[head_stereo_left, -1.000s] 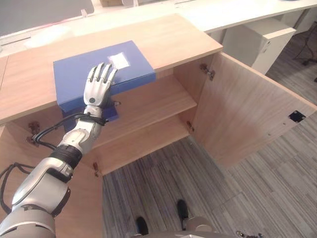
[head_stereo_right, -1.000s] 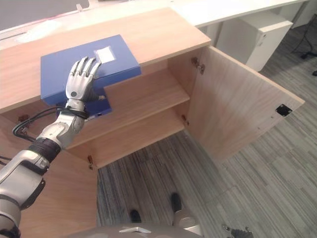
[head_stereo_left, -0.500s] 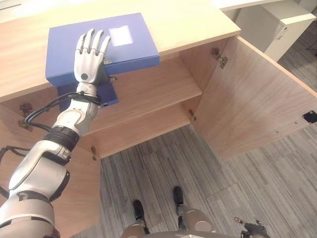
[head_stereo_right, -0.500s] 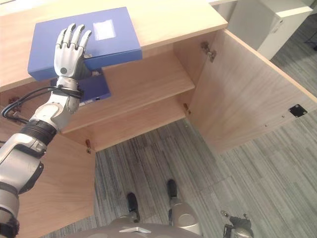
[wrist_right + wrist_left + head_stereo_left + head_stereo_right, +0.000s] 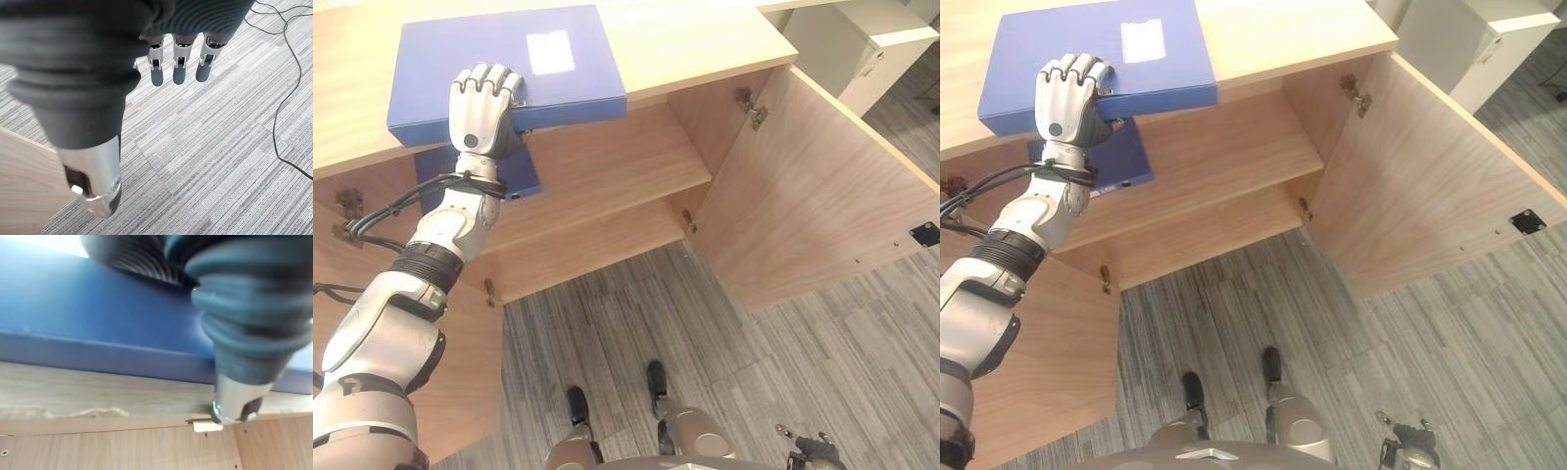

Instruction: Put the empty folder in the office cabinet

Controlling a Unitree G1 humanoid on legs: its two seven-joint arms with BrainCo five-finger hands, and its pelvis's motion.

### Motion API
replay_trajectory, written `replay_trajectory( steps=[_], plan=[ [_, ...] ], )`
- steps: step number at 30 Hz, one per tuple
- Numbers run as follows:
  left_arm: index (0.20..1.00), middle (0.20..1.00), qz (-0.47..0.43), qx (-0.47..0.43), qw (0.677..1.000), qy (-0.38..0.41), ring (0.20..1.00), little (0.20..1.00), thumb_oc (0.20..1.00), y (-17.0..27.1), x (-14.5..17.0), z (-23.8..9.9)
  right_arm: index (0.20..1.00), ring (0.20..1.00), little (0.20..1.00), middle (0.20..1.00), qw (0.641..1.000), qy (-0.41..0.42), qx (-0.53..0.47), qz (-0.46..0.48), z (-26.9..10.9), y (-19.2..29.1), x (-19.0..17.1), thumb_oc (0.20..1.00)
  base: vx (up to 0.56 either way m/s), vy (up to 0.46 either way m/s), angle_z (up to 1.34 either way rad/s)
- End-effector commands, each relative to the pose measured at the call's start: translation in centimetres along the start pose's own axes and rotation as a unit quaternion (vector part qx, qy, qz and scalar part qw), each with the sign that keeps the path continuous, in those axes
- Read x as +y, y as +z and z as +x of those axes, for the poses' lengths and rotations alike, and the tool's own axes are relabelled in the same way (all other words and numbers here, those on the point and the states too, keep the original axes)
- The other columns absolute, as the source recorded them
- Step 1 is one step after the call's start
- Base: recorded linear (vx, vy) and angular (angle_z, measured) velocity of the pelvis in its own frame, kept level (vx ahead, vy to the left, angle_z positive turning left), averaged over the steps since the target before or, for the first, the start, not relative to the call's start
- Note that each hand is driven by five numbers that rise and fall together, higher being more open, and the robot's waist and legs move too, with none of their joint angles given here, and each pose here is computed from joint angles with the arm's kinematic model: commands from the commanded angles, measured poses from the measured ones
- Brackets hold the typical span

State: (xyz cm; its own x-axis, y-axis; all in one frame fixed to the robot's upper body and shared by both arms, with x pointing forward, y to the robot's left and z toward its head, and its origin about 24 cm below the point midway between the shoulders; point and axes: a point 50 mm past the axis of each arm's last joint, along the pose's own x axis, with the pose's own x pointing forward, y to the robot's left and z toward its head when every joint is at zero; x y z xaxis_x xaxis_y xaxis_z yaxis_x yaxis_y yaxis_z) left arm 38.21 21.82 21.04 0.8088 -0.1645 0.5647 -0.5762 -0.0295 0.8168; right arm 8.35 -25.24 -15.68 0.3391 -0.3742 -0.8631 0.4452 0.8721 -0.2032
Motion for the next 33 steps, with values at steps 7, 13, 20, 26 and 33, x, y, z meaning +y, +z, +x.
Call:
replay_trajectory(
  steps=[7, 13, 20, 26, 33],
  plan=[
    [0.200, 0.200, -0.020, 0.055, 0.998, 0.009, 0.200, 0.200, 0.200, -3.1, 1.5, 0.1, 1.000, 1.000, 1.000, 1.000, 0.999, -0.023, -0.021, 0.039, 0.2, 1.1, -0.6, 1.000, -0.02, -0.007, 0.00],
    [0.200, 0.200, -0.068, 0.060, 0.995, 0.032, 0.200, 0.200, 0.200, -2.8, 2.0, -0.1, 1.000, 1.000, 1.000, 1.000, 0.999, -0.022, -0.018, 0.039, 0.1, 0.9, -0.5, 1.000, -0.03, -0.010, 0.04],
    [0.200, 0.200, -0.250, 0.041, 0.963, 0.093, 0.200, 0.200, 0.200, 0.3, 3.0, -1.0, 1.000, 1.000, 1.000, 1.000, 0.999, -0.012, -0.024, 0.029, 0.3, 1.9, -0.2, 1.000, 0.02, 0.023, 0.08],
    [0.200, 0.200, -0.455, 0.034, 0.879, 0.139, 0.200, 0.200, 0.200, 2.7, 4.5, -2.3, 1.000, 1.000, 1.000, 1.000, 0.996, 0.030, -0.087, 0.005, 0.4, 6.1, 1.8, 1.000, 0.01, 0.054, 0.03],
    [0.200, 0.200, -0.737, 0.020, 0.665, 0.118, 0.200, 0.200, 0.200, 4.8, 4.6, -5.2, 1.000, 1.000, 1.000, 1.000, 0.969, 0.098, -0.229, -0.004, -1.3, 14.7, 5.1, 1.000, 0.01, 0.049, 0.01]
  ],
)
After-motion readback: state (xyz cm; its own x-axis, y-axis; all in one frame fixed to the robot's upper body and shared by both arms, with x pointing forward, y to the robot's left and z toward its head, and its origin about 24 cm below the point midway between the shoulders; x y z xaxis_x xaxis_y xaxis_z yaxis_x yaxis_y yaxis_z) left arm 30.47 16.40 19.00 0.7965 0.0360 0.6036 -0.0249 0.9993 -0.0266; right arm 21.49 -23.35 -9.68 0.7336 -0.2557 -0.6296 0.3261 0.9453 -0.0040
